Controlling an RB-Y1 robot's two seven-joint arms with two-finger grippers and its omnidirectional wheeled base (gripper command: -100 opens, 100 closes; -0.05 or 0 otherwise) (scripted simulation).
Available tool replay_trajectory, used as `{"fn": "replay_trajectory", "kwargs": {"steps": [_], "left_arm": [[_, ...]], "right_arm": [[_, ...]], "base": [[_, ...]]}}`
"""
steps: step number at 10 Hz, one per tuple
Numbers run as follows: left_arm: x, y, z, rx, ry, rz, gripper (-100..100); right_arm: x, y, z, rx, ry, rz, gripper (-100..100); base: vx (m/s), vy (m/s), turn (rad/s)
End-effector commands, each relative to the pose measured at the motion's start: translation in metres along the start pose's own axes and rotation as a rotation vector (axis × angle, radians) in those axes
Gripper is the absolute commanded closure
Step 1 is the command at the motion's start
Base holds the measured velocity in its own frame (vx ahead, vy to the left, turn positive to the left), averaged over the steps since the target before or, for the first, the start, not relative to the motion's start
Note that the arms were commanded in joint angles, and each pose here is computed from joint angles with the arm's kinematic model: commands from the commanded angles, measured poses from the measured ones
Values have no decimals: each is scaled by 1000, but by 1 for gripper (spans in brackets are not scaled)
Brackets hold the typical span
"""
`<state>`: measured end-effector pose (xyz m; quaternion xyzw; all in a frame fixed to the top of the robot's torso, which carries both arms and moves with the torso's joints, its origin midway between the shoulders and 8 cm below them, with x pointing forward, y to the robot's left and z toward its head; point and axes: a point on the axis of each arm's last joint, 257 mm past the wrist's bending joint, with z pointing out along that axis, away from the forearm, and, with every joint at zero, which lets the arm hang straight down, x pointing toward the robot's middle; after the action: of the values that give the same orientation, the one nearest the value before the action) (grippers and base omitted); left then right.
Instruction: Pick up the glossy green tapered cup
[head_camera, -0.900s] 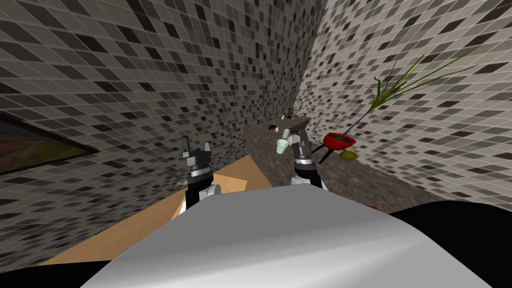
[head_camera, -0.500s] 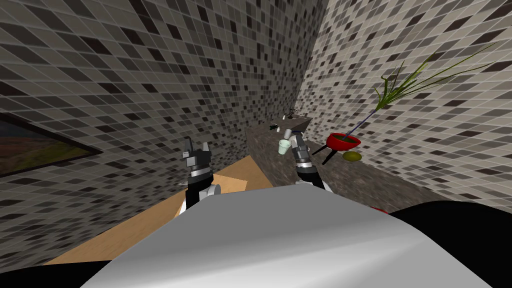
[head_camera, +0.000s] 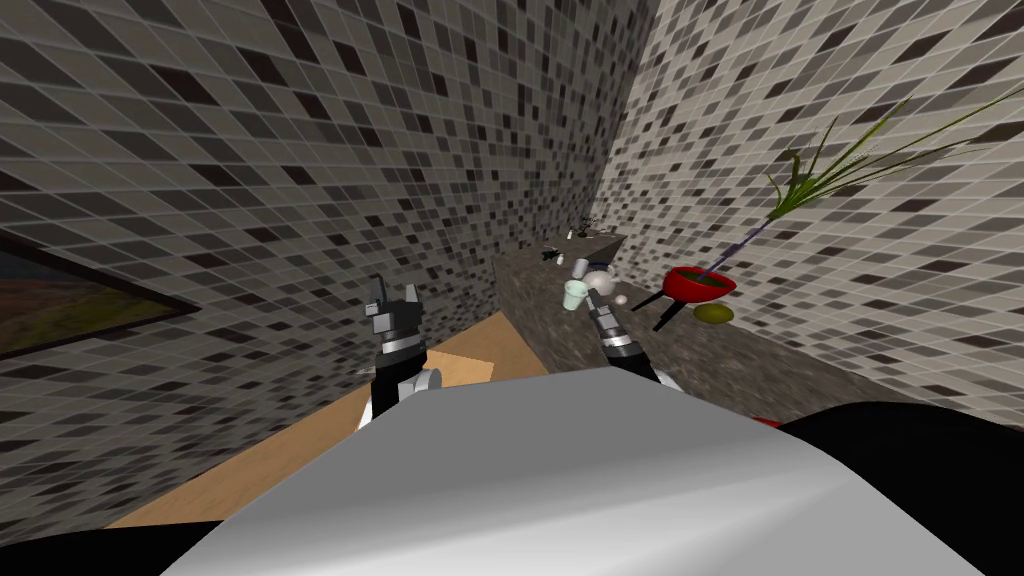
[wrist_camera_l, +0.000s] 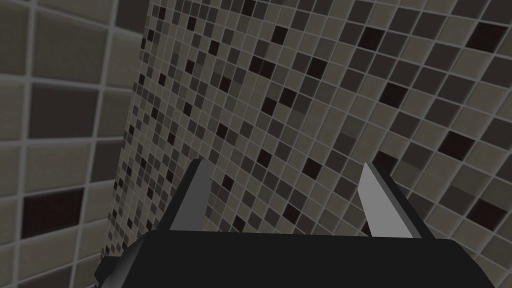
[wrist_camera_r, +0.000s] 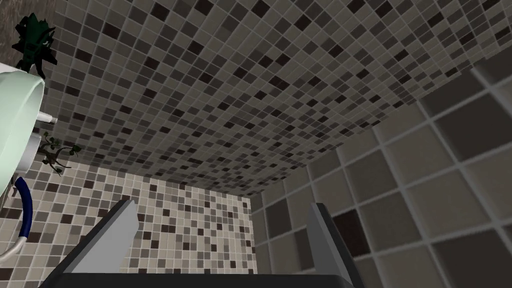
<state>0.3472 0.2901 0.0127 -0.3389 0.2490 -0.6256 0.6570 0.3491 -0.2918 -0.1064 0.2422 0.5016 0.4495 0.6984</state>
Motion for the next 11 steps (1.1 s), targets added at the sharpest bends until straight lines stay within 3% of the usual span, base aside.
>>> {"fn": "replay_trajectory", "kwargs": {"steps": [1, 2, 3, 4, 5, 7, 8, 9, 10, 11], "left_arm": [[0, 0, 0, 0, 0, 0, 0], [0, 0, 0, 0, 0, 0, 0], [0, 0, 0, 0, 0, 0, 0], [0, 0, 0, 0, 0, 0, 0], [0, 0, 0, 0, 0, 0, 0], [0, 0, 0, 0, 0, 0, 0], [0, 0, 0, 0, 0, 0, 0], [0, 0, 0, 0, 0, 0, 0], [0, 0, 0, 0, 0, 0, 0], [0, 0, 0, 0, 0, 0, 0]], "right_arm": [[3, -9, -11, 27, 28, -24, -100], [2, -31, -25, 77, 69, -63, -100], [2, -31, -25, 77, 69, -63, -100], [0, -53, -42, 129, 110, -103, -100], [0, -53, -41, 128, 112, -104, -100], [-10, -90, -76, 225, 181, -176, -100], [-11, -95, -79, 233, 204, -190, -100], [-18, -114, -99, 285, 240, -229, -100], [-19, -115, -99, 285, 253, -237, -100], [-28, -129, -117, 327, 292, -278, -100]], "base": [[26, 71, -16], [29, 74, -18], [26, 54, -15], [31, 60, -23], [24, 57, -16], [34, 98, -23], [43, 82, -19], [53, 77, -8], [38, 64, -11], [39, 76, -1]]}}
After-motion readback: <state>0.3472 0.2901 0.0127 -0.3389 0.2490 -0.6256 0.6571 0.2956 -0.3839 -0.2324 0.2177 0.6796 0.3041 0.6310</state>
